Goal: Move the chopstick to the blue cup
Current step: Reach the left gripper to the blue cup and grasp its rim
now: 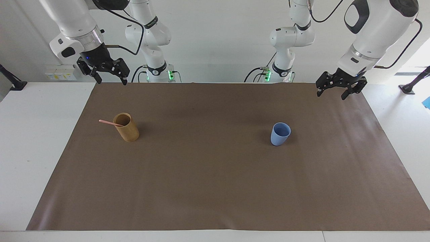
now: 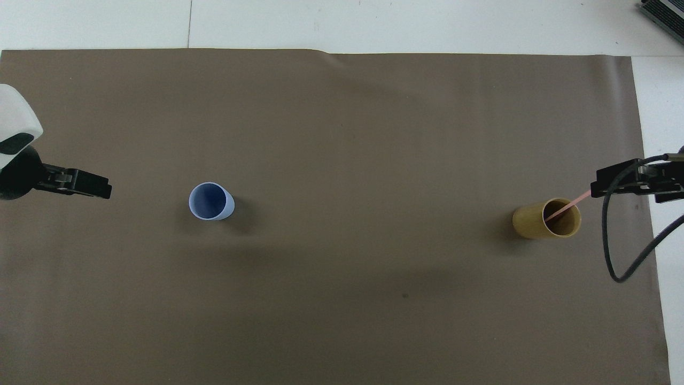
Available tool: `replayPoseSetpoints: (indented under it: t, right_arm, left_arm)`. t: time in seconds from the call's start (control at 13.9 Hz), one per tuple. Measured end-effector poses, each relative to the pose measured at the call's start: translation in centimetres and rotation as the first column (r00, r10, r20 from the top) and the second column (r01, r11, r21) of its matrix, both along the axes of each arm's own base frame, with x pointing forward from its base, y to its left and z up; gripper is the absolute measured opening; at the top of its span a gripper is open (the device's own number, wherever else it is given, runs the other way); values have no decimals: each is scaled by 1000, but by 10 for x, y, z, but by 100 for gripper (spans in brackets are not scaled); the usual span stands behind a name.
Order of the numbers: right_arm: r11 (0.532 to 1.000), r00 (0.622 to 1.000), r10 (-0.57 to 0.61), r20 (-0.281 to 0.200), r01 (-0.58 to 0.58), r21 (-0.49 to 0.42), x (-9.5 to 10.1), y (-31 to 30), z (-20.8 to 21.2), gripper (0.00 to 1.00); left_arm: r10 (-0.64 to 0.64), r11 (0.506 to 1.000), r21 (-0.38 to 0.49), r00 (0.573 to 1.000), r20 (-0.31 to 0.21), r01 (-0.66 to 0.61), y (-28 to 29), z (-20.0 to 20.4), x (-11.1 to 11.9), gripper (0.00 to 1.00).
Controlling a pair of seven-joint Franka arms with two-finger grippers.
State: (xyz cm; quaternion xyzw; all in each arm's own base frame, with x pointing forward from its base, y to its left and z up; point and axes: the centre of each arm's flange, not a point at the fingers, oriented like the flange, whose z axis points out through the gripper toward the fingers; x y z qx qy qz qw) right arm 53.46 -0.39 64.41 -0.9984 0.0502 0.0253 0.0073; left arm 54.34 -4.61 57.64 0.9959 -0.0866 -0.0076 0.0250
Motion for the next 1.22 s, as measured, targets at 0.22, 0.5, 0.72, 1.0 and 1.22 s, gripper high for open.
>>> replayPoseSetpoints:
  t: [0.22, 0.5, 0.72, 1.0, 1.22]
  right_arm:
    - [1000, 1000, -1, 0, 1, 0, 0, -1, 0, 100]
    - [1000, 1000, -2, 0, 2, 0, 0, -1, 0, 100]
    - [1000, 1000, -3, -1, 3, 0, 0, -2, 0, 100]
    - [1000, 1000, -4, -1, 4, 0, 0, -2, 0, 100]
    - [1000, 1000, -4, -1, 4, 0, 0, -2, 0, 100]
  left_arm:
    - [59, 998, -1, 998, 17, -59, -21, -45, 5, 100]
    - [93, 996, -3, 995, 23, -93, -44, -86, 7, 100]
    - [146, 989, -8, 989, 17, -146, -49, -118, 15, 100]
    - [184, 983, -7, 983, 8, -184, -70, -172, 15, 100]
    - [180, 984, -7, 984, 11, -180, -75, -196, 6, 100]
